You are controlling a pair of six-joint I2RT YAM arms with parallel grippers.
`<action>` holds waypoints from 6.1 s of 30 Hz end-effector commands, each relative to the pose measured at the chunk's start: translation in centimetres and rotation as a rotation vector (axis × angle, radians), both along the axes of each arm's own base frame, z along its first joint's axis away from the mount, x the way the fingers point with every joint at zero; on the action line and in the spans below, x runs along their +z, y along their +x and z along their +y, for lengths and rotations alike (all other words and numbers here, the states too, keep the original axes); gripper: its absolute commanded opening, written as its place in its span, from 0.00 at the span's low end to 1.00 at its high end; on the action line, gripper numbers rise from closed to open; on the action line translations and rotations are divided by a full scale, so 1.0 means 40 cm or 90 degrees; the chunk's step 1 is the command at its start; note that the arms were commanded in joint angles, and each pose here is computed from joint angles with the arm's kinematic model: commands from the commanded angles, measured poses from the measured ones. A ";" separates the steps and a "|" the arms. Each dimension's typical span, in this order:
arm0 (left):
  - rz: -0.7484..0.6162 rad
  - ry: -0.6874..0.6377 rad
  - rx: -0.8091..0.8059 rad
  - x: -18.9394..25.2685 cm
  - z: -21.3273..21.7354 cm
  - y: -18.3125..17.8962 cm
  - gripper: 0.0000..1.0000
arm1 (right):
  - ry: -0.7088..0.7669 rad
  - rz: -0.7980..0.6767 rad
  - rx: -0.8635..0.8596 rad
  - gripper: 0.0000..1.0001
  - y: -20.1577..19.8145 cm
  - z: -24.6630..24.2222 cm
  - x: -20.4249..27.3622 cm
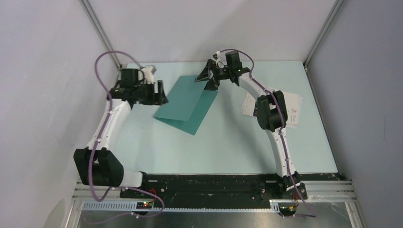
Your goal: Put the files into the folder
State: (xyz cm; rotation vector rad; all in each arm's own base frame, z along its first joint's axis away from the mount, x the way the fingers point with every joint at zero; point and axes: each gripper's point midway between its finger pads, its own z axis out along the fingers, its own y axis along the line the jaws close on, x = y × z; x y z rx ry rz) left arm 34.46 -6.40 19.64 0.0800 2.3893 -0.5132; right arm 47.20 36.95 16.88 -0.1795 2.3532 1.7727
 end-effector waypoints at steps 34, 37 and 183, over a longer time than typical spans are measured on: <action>-0.196 0.478 -0.194 0.041 -0.343 0.172 0.00 | 0.055 -0.002 -0.020 0.97 0.048 -0.070 0.090; -0.220 0.440 -0.160 0.102 -0.342 0.181 0.00 | 0.069 -0.028 -0.047 0.99 0.076 -0.187 0.145; 0.318 -0.096 0.207 -0.405 -0.492 0.066 0.38 | -0.411 -0.169 0.108 0.37 -0.462 -0.197 -0.130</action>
